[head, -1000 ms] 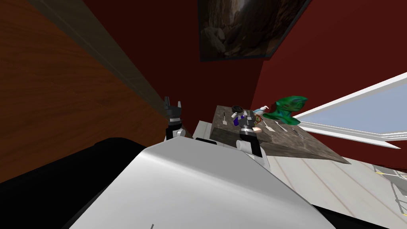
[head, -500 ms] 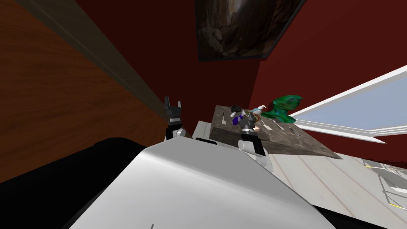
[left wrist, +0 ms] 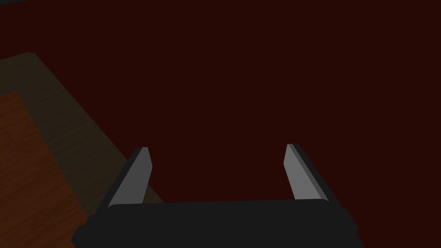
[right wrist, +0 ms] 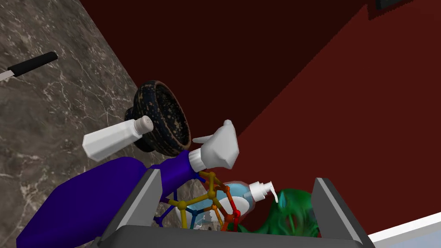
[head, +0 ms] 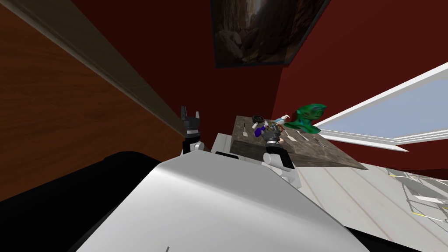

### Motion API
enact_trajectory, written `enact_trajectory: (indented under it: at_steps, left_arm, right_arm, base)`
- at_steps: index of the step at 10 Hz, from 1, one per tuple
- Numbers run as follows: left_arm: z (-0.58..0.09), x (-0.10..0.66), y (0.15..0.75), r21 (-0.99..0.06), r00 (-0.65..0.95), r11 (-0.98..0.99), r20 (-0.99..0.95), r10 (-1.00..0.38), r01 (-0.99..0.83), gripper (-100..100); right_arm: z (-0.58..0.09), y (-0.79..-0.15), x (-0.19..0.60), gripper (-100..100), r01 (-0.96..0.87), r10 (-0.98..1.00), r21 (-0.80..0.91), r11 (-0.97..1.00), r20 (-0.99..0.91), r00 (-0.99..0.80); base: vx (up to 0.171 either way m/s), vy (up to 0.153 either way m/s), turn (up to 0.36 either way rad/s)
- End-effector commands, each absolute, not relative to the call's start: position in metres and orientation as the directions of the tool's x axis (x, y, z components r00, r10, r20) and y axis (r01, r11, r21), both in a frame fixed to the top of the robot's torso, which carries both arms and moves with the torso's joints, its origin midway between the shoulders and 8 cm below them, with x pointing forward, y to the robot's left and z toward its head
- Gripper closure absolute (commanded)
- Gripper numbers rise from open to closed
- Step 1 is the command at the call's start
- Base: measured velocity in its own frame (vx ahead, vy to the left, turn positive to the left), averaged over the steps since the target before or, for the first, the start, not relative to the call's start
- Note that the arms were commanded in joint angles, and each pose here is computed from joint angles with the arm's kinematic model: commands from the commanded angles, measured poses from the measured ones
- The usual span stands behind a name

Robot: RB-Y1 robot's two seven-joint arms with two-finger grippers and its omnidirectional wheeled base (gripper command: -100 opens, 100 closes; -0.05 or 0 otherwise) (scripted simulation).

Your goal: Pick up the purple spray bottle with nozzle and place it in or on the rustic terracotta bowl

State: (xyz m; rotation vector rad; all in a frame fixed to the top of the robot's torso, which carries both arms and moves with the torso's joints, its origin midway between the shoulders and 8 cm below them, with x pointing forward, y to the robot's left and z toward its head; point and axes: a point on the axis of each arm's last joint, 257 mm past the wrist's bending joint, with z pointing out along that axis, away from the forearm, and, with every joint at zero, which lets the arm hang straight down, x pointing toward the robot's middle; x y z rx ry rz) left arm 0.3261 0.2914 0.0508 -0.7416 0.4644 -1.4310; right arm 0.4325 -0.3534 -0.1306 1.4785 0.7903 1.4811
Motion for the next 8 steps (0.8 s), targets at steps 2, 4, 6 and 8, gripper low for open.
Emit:
enact_trajectory:
  at_steps: [2, 4, 6, 8]
  left_arm:
    - [0.051, 0.326, 0.291, -0.701, 0.110, -0.021, 0.142, -0.984, 0.713, 0]
    - [0.051, 0.326, 0.291, -0.701, 0.110, -0.021, 0.142, -0.984, 0.713, 0]
    - [0.051, 0.326, 0.291, -0.701, 0.110, -0.021, 0.142, -0.984, 0.713, 0]
    - [0.051, 0.326, 0.291, -0.701, 0.110, -0.022, 0.142, -0.984, 0.713, 0]
  right_arm:
    - [-0.143, -0.358, 0.437, -100, -0.106, 0.867, 0.873, -0.477, 0.487, 0.109]
    - [-0.152, -0.361, 0.440, -100, -0.081, 0.838, 0.847, -0.525, 0.532, 0.124]
    - [-0.165, -0.365, 0.446, -100, -0.050, 0.774, 0.785, -0.617, 0.617, 0.145]
    - [-0.176, -0.364, 0.449, -100, -0.017, 0.736, 0.748, -0.663, 0.656, 0.168]
  base:
    - [0.010, -0.004, -0.047]
    - [0.007, -0.003, -0.060]
    - [0.010, -0.002, -0.138]
    - [0.012, -0.001, -0.018]
